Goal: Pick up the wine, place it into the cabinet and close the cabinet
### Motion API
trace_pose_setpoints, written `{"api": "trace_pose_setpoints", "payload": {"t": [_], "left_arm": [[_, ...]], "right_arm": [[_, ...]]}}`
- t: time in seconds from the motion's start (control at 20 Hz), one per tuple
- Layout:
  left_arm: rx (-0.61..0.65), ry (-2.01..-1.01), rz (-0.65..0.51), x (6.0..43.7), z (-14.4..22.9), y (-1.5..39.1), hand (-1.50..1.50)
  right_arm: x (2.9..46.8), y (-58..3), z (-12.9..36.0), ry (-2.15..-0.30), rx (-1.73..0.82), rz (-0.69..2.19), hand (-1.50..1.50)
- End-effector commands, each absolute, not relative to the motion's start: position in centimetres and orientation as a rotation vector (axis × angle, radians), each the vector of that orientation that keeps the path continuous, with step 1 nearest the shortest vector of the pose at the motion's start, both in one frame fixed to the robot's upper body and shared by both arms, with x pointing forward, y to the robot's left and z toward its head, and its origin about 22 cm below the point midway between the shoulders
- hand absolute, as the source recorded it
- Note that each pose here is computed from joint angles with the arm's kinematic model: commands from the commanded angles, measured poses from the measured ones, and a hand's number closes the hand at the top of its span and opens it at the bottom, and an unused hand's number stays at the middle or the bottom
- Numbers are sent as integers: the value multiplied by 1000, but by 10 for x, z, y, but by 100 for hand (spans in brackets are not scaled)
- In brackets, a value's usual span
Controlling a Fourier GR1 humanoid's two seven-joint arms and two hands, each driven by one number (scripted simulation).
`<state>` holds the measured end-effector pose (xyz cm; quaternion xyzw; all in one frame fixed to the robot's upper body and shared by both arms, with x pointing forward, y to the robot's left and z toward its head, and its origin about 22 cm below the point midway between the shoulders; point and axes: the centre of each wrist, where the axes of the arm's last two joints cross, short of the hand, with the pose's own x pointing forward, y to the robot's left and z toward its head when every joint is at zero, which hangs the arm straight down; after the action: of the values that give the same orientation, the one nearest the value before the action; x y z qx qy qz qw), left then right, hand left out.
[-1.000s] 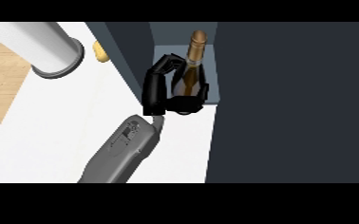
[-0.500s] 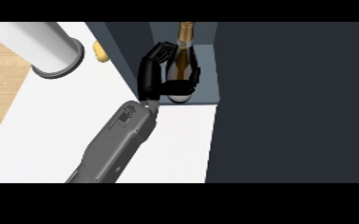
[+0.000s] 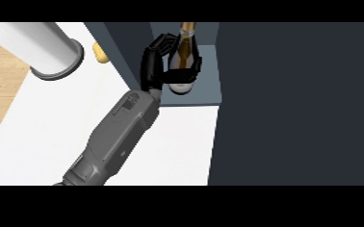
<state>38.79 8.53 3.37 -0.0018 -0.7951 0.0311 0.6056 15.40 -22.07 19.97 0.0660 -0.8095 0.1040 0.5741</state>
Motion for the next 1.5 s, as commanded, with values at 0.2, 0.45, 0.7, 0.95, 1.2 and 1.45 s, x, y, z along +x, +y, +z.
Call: {"api": "trace_pose_setpoints", "payload": {"t": [0.2, 0.45, 0.7, 0.95, 1.2, 1.45], "left_arm": [[62, -1859, 65, 412, 38, 88, 150], [135, -1928, 44, 419, 38, 97, 150], [174, -1937, 91, 424, 39, 91, 150], [136, -1891, 146, 433, 50, 91, 150], [82, -1837, 242, 436, 50, 98, 150], [59, -1825, 277, 434, 36, 111, 150]], "right_arm": [[133, -226, 220, -1917, 224, 288, -150], [137, -229, 212, -1930, 202, 270, -150], [151, -221, 198, -1935, 235, 276, -150], [153, -222, 201, -1929, 245, 292, -150], [154, -216, 201, -1907, 260, 256, -150], [140, -216, 202, -1925, 257, 286, -150]]}}
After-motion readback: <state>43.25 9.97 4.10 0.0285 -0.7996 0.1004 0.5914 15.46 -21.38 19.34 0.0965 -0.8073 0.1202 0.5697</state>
